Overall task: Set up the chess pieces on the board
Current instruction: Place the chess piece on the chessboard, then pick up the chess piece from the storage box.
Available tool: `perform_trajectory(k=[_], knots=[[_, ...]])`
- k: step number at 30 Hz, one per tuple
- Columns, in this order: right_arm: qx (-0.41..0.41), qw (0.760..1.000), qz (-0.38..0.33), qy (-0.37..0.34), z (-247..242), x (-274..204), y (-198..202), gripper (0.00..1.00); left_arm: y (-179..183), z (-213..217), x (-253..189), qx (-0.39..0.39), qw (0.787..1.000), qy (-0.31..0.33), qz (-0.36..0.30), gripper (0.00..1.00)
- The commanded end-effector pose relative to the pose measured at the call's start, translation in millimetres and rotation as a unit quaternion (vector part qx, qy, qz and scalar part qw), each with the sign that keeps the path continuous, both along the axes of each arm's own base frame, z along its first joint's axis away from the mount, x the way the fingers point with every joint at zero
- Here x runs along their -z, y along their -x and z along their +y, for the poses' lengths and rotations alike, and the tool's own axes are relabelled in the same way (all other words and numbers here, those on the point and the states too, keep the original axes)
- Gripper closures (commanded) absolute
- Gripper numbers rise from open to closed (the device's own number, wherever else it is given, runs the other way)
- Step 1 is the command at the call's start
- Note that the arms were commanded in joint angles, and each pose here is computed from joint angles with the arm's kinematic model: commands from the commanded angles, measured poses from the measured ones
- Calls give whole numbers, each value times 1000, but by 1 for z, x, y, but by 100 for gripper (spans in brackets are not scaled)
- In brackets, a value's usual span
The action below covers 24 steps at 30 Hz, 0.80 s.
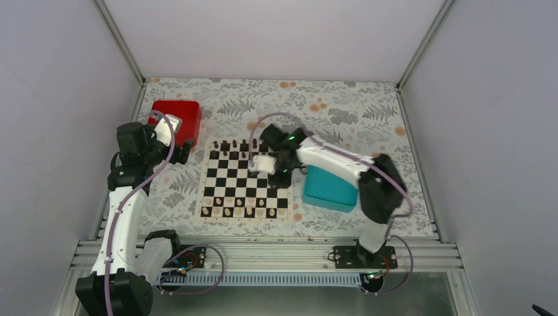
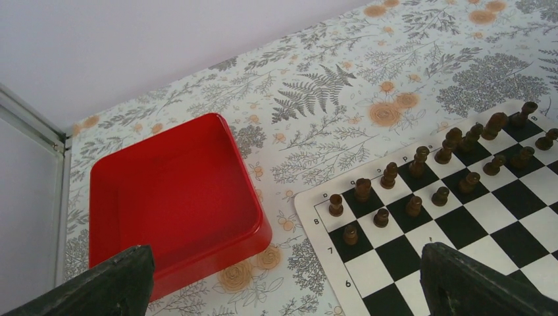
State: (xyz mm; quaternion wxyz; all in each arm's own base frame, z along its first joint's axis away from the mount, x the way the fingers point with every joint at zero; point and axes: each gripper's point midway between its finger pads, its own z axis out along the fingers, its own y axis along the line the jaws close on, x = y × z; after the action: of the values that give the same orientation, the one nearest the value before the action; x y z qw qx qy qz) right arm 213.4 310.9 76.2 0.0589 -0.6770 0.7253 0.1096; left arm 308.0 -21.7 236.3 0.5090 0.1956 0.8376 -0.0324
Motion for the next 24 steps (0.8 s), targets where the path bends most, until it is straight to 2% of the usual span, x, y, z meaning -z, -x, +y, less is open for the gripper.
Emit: perform_trajectory(k=[1, 6, 10, 15, 24], knots=[[72, 996, -45, -25, -63, -49, -32, 55, 1, -1, -4, 6, 1000, 5, -11, 0], [163, 985, -62, 0, -152, -45, -47, 53, 1, -3, -6, 9, 1000, 6, -13, 0], [220, 971, -87, 20, -203, -29, -54, 53, 1, -3, -5, 10, 1000, 7, -12, 0], [258, 959, -113, 39, -228, -7, -60, 50, 2, -3, -6, 11, 1000, 7, -14, 0], [294, 949, -109, 36, -239, 17, -72, 49, 3, -5, -7, 14, 1000, 9, -14, 0]])
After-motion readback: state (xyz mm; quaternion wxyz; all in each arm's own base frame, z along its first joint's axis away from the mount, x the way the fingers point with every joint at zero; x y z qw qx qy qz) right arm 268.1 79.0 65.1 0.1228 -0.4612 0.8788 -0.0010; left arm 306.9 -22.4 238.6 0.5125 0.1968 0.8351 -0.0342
